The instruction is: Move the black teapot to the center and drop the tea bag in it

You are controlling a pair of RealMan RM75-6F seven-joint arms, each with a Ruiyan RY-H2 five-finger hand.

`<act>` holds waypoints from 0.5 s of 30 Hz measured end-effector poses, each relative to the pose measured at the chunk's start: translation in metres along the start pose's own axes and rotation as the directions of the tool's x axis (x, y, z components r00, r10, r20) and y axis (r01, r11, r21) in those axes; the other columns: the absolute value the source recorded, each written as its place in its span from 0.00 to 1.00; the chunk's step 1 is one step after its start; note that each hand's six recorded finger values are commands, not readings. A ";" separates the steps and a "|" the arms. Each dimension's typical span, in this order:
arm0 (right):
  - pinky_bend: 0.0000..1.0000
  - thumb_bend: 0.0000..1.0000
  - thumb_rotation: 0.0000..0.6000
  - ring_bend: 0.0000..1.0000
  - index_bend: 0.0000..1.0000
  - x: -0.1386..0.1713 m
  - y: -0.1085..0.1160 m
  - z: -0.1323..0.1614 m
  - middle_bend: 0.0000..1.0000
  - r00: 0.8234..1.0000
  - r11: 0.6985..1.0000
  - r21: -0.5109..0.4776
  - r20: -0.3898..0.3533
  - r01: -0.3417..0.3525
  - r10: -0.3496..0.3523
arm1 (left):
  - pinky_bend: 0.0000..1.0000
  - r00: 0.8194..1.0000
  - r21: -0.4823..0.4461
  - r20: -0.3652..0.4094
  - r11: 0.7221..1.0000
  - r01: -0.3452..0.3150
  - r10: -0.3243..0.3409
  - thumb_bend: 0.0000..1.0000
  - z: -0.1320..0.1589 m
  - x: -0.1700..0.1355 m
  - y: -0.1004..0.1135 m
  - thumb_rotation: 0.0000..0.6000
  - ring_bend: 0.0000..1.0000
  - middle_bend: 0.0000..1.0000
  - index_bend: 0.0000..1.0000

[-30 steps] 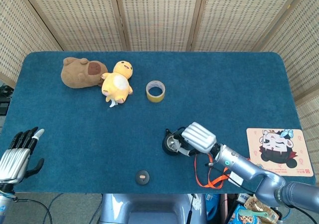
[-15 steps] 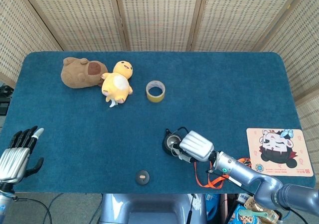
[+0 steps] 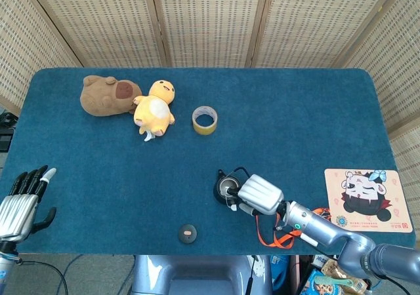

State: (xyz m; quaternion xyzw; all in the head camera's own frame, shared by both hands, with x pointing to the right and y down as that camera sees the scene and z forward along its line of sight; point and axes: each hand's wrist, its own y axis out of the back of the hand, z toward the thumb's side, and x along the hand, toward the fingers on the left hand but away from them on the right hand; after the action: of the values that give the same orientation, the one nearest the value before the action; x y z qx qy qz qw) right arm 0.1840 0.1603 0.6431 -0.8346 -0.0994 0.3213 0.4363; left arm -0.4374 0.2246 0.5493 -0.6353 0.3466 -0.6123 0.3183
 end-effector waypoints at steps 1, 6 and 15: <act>0.93 0.64 1.00 0.81 0.27 0.002 0.003 -0.002 0.62 1.000 1.000 -0.002 0.013 0.010 -0.010 | 0.00 1.000 0.000 -0.002 1.000 -0.001 0.001 0.43 0.000 0.000 0.000 1.00 0.00 0.00 0.00; 0.88 0.64 1.00 0.71 0.27 0.014 0.014 -0.011 0.53 0.996 0.999 -0.008 0.075 0.052 -0.052 | 0.00 1.000 0.000 -0.015 1.000 -0.016 0.016 0.43 -0.003 0.000 0.002 1.00 0.00 0.00 0.00; 0.69 0.56 1.00 0.51 0.27 0.041 0.033 -0.036 0.38 0.959 0.986 -0.025 0.234 0.167 -0.157 | 0.00 0.997 -0.001 -0.054 0.998 -0.056 0.056 0.43 -0.009 -0.002 0.001 1.00 0.00 0.00 0.00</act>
State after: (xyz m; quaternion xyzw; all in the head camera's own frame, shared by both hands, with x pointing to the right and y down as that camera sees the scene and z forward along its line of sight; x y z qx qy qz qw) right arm 0.2347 0.1345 0.6130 -0.7899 -0.2247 0.3773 0.4280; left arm -0.4470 0.2260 0.5472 -0.6090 0.3735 -0.6197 0.3249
